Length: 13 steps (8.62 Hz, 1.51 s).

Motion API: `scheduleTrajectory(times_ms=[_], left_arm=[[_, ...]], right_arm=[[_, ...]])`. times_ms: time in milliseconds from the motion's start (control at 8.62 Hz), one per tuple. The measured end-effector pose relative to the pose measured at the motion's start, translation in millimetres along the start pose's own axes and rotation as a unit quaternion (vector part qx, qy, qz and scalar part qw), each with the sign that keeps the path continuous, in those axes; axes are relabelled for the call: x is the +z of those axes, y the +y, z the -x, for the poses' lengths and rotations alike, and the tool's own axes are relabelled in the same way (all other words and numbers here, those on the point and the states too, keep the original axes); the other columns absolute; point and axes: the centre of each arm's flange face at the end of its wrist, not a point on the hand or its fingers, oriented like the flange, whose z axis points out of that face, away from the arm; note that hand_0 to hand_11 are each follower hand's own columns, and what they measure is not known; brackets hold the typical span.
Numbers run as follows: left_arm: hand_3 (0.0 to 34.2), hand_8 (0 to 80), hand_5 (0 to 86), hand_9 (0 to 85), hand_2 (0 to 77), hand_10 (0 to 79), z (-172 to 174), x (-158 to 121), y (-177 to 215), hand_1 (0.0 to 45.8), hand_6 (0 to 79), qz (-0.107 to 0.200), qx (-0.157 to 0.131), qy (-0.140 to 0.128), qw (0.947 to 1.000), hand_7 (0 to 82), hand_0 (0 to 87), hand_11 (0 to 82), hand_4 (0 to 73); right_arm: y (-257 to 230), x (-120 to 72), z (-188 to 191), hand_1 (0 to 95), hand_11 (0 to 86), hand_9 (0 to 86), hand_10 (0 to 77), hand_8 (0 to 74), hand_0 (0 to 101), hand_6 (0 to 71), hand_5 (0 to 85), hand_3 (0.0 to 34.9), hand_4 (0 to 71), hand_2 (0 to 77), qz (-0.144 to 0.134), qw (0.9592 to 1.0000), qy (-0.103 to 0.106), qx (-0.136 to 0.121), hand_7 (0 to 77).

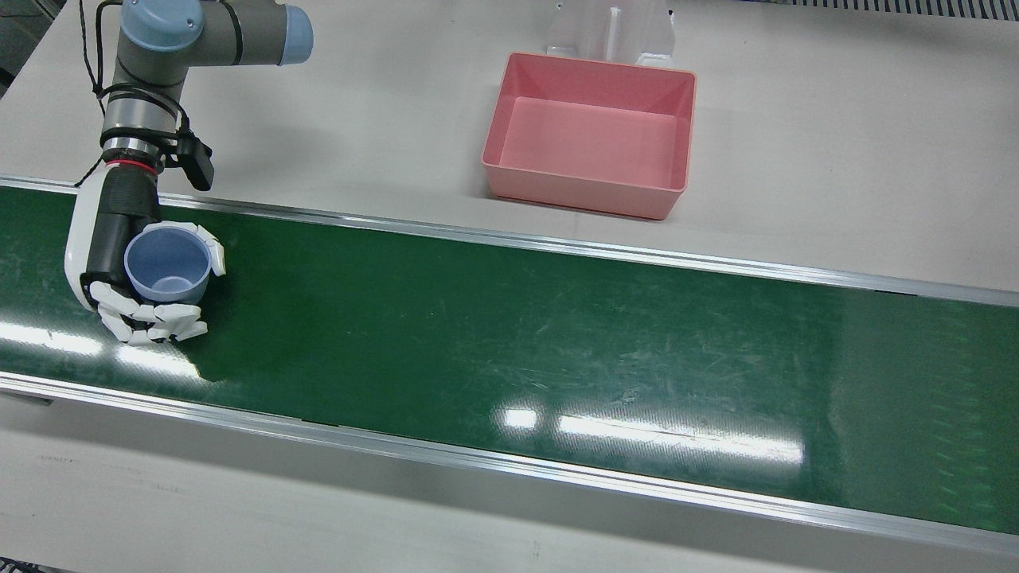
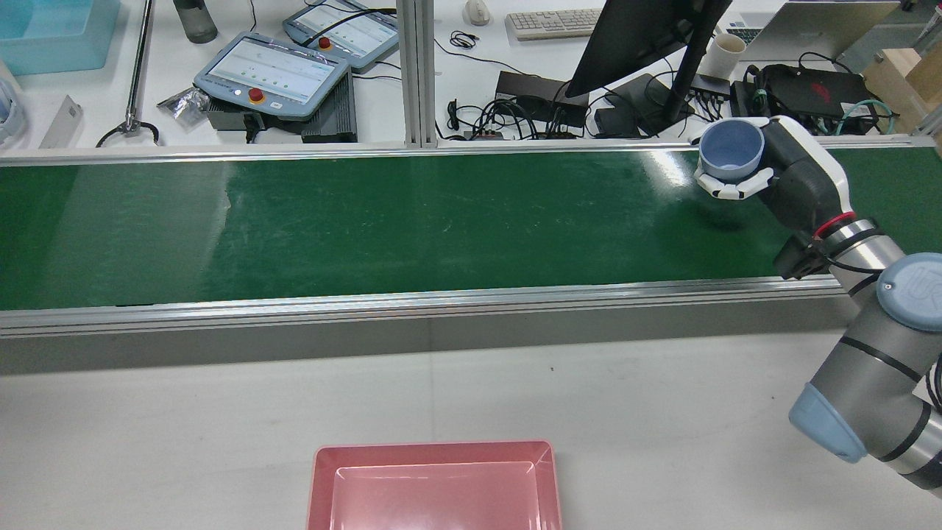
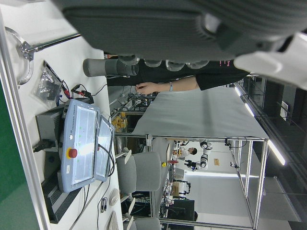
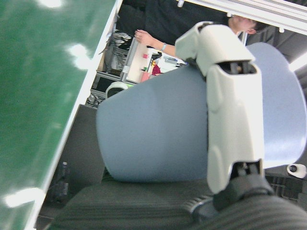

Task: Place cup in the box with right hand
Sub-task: 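Lift the cup off the conveyor and carry it toward the pink box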

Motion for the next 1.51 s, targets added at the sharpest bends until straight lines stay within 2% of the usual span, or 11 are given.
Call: scheduleTrajectory(times_ms=[116,232,348,464,580,812,928,1043,1275,1391,1507], left_arm=[[0.0,0.0,0.5,0.0,1.6,0.0,0.0,0.0,0.2,0.5,0.5,0.0,0.0,0.0,1.0,0.5,0.0,0.0,1.1],[0.0,0.0,0.0,0.0,1.6,0.0,-0.1,0.1,0.2,0.5,0.0,0.0,0.0,0.0,1.0,0.5,0.0,0.0,1.1],[0.0,0.0,0.5,0.0,1.6,0.0,-0.1,0.1,0.2,0.5,0.5,0.0,0.0,0.0,1.0,0.5,0.0,0.0,1.1],[0.0,0.0,0.5,0.0,1.6,0.0,0.0,0.1,0.2,0.5,0.0,0.0,0.0,0.0,1.0,0.5,0.0,0.0,1.1],[0.0,0.0,0.5,0.0,1.6,0.0,0.0,0.0,0.2,0.5,0.0,0.0,0.0,0.0,1.0,0.5,0.0,0.0,1.1],[0.0,0.0,0.5,0.0,1.6,0.0,-0.1,-0.1,0.8,0.5,0.5,0.0,0.0,0.0,1.0,0.5,0.0,0.0,1.1],[0.0,0.0,0.5,0.0,1.6,0.0,-0.1,-0.1,1.0,0.5,0.5,0.0,0.0,0.0,1.0,0.5,0.0,0.0,1.1],[0.0,0.0,0.0,0.0,1.6,0.0,0.0,-0.1,1.2,0.5,0.0,0.001,0.0,0.0,1.0,0.5,0.0,0.0,1.1],[0.0,0.0,0.5,0.0,1.6,0.0,0.0,0.0,1.0,0.5,0.0,0.001,0.0,0.0,1.0,0.5,0.0,0.0,1.1],[0.0,0.0,0.5,0.0,1.6,0.0,-0.1,0.0,0.8,0.5,0.0,0.001,0.0,0.0,1.0,0.5,0.0,0.0,1.1],[0.0,0.0,0.5,0.0,1.6,0.0,-0.1,0.0,0.8,0.5,0.0,0.001,0.0,0.0,1.0,0.5,0.0,0.0,1.1]], right_arm=[[19.0,1.9,22.5,13.1,42.0,50.7,46.9,47.5,79,39.8,22.9,0.0,32.7,35.5,0.018,0.9995,-0.023,0.009,60.0],[39.7,1.1,40.9,13.1,43.6,51.3,48.5,48.0,79,40.4,23.5,0.6,32.7,35.5,0.034,0.9985,-0.039,0.018,60.0],[64.7,0.7,51.3,13.1,45.8,51.8,49.1,49.6,77,40.4,24.0,1.2,32.7,35.5,0.047,0.9978,-0.041,0.023,60.0],[97.2,5.4,49.5,6.5,46.9,51.8,50.7,50.7,74,40.4,24.0,1.1,32.7,48.5,0.069,0.997,-0.018,0.028,60.0],[131.9,8.2,37.7,6.0,47.5,51.8,53.5,51.3,77,44.2,22.9,0.6,33.3,49.6,0.099,0.9944,0.017,0.033,58.9],[183.9,-8.5,4.2,5.4,48.0,51.8,54.0,51.3,78,44.7,22.9,0.6,33.3,50.2,0.14,0.9865,0.076,0.037,58.9],[204.4,-18.1,-20.1,5.4,48.0,51.8,54.0,51.3,78,44.7,22.9,0.6,33.3,50.2,0.16,0.9796,0.114,0.042,58.9],[219.8,-26.1,-42.3,5.4,48.0,51.3,55.1,54.5,79,45.3,22.4,0.7,33.3,50.2,0.182,0.9695,0.158,0.045,58.9],[241.5,-49.8,-88.8,4.9,48.0,51.3,55.1,54.5,79,45.3,23.5,0.5,33.8,51.8,0.219,0.9437,0.243,0.046,58.9],[255.2,-66.6,-118.9,4.9,48.0,51.3,55.1,55.1,80,45.3,23.5,0.4,33.8,52.4,0.234,0.9301,0.278,0.051,58.9],[269.7,-84.2,-147.9,4.9,48.0,51.3,55.1,55.1,80,45.3,23.5,0.3,33.8,52.4,0.245,0.9186,0.304,0.058,58.9]])
